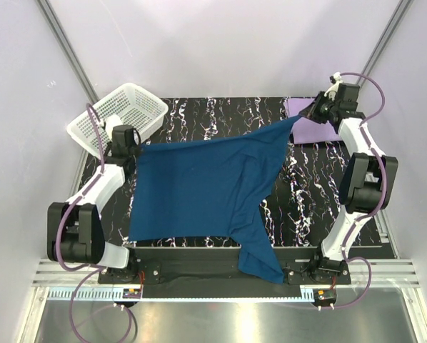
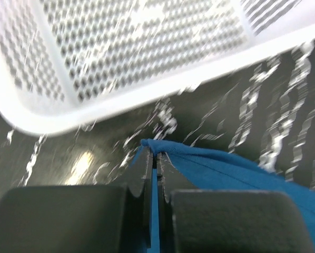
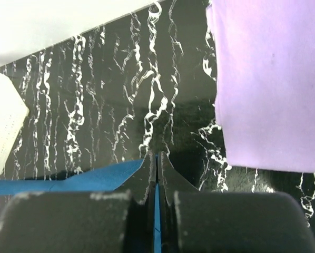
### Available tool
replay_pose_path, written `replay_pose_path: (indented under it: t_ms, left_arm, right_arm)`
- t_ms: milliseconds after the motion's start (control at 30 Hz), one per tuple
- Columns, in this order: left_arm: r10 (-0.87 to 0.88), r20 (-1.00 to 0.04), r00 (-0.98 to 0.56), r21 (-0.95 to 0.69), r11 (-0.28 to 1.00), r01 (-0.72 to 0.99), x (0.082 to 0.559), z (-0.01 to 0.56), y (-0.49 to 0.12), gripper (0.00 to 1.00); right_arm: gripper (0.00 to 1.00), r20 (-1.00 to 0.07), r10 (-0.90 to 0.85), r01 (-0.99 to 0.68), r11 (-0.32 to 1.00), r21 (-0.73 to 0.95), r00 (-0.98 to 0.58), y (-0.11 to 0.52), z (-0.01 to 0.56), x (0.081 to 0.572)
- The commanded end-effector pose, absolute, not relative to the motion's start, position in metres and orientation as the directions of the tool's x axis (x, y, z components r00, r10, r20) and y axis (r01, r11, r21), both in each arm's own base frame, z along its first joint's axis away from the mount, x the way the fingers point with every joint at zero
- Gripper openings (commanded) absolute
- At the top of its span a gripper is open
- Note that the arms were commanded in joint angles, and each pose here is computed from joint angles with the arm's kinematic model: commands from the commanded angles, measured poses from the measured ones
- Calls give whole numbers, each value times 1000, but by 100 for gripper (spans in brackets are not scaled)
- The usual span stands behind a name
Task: Fold and stack the t-shirts
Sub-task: Flatten the tshirt out
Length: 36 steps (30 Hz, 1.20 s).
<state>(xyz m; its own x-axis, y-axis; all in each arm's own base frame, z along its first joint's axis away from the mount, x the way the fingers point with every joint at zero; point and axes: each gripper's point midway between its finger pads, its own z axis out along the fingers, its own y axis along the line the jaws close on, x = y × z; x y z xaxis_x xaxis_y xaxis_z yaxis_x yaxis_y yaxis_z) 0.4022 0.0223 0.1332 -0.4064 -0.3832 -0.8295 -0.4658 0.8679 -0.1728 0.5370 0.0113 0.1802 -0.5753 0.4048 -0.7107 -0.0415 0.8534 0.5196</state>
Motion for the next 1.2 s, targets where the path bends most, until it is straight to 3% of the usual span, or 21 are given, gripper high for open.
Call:
replay_pose_path:
  t_ms: [0, 133, 367, 500, 667, 833, 967, 1167]
  left_arm:
    - [-380, -898, -222, -267, 872, -411, 426, 218, 24, 0]
    - [-337, -937, -90, -278, 878, -389, 408, 294, 34, 0]
    - [-309, -937, 164, -348, 871, -348, 354, 421, 54, 0]
    - [-324, -918, 228, -372, 904, -211, 340, 480, 39, 0]
    - [-344, -880, 328, -389, 918, -81, 305, 557, 24, 0]
    - [-327, -837, 438, -389, 920, -56, 237, 604, 26, 0]
    - [-258, -771, 583, -384, 918, -101, 167, 639, 42, 0]
    - [-204, -759, 618, -348, 930, -120, 167, 659, 45, 0]
  right_arm:
    - [0, -817, 334, -128, 890, 437, -469, 8, 262, 543]
    - [0, -863, 273, -192, 905, 381, -425, 10, 327, 534]
    - [0, -943, 290, -223, 921, 321, -161, 9, 464, 495]
    - [0, -935, 333, -286, 914, 289, 123, 14, 575, 445]
    - [0, -882, 362, -338, 906, 256, 301, 24, 656, 374]
    - [0, -856, 341, -339, 917, 212, 388, 31, 689, 298]
    - [0, -804, 271, -247, 956, 160, 530, 23, 709, 219]
    - [0, -800, 201, -184, 976, 115, 565, 14, 722, 222]
